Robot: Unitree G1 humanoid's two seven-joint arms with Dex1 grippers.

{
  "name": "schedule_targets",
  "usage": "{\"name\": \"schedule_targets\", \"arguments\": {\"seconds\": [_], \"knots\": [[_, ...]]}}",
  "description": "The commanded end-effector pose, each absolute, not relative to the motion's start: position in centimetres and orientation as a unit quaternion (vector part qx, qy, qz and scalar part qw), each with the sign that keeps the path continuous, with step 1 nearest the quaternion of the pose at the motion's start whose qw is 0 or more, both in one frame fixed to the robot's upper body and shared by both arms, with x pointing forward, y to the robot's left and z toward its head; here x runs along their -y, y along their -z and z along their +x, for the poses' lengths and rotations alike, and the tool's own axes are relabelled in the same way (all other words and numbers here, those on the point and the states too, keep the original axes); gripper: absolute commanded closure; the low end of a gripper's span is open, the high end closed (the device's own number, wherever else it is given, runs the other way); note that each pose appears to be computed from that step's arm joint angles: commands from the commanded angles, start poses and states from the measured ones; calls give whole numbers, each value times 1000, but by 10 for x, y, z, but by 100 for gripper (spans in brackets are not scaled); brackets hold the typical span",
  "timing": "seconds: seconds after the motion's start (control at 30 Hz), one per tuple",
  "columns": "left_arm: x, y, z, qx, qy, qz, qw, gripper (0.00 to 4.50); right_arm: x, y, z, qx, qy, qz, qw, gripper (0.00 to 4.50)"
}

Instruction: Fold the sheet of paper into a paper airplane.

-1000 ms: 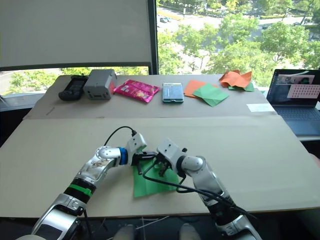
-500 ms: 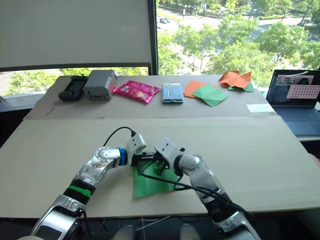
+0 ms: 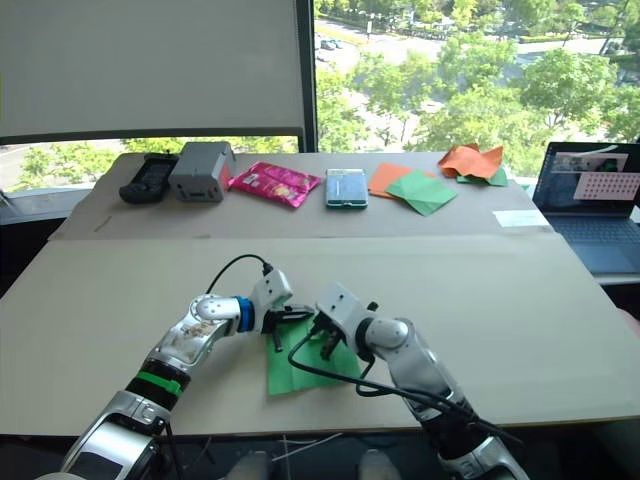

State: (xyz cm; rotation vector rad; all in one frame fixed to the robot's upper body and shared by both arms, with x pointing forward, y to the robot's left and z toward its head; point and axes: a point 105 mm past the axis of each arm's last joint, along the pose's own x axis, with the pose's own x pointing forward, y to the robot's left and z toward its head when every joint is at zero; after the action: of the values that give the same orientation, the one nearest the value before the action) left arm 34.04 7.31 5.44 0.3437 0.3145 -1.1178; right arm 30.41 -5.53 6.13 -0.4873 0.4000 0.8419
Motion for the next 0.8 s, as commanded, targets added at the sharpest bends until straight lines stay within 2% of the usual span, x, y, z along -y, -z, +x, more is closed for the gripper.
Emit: {"name": "schedule_targets", "arguments": {"seconds": [0.03,0.8], "knots": [[-80,-44,338,-169,523,174,817,450,74,-35,293,-259,-383,-223,858,449],[-80,-44,340,-170,526,175,814,450,120,-28,268,-310,-325,-188,873,449]]}}
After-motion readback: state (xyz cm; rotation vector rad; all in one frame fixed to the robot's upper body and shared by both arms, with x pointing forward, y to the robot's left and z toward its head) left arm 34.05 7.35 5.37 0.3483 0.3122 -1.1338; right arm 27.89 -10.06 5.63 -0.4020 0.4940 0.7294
